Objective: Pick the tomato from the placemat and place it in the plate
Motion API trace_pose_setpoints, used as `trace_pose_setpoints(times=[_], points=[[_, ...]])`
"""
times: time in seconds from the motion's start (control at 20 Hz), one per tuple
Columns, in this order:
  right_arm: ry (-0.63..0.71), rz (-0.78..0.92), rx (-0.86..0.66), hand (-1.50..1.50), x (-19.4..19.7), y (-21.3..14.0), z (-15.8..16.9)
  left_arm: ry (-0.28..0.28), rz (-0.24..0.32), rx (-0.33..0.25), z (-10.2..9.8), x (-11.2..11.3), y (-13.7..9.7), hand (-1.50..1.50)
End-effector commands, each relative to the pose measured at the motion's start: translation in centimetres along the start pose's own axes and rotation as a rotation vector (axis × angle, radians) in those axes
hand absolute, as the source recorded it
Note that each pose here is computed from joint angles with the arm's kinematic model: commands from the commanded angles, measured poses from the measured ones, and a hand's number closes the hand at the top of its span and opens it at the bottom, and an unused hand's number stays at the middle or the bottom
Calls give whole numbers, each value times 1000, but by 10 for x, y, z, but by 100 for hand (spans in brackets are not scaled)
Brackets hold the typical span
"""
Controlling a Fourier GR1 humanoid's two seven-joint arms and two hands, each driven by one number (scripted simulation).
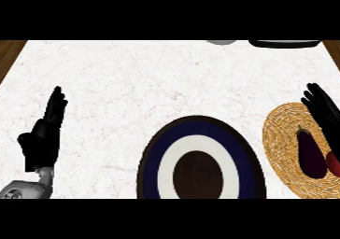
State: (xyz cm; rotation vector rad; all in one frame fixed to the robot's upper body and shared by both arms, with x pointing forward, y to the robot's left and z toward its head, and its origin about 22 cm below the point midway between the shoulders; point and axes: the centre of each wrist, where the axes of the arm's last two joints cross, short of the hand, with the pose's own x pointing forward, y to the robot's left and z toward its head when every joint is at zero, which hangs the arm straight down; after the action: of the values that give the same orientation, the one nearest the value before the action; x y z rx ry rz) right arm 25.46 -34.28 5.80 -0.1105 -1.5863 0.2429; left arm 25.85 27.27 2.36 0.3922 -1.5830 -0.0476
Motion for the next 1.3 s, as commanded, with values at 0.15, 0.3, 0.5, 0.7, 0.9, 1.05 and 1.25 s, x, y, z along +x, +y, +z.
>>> trace_pose_setpoints(times=[0.15,0.3,0.5,0.7,0.9,1.05,1.25], points=[[-37,-217,-180,-150,20,1,-37,-27,-51,-106,-18,19,-3,0],[-87,486,-11,-150,69,-42,-22,-38,-27,-141,-21,17,-11,0],[59,348,-267,-150,-25,-13,6,7,7,-197,-42,37,-22,0],[19,285,-226,-150,-72,12,48,1,-1,-202,-33,0,-19,0],[-23,485,-281,-150,-58,-8,54,0,3,-212,-34,20,-10,0],[-88,565,-348,-150,-39,-27,72,8,2,-212,-32,22,-18,0],[-21,655,-316,-150,34,-46,77,13,-5,-200,-36,12,-22,0]])
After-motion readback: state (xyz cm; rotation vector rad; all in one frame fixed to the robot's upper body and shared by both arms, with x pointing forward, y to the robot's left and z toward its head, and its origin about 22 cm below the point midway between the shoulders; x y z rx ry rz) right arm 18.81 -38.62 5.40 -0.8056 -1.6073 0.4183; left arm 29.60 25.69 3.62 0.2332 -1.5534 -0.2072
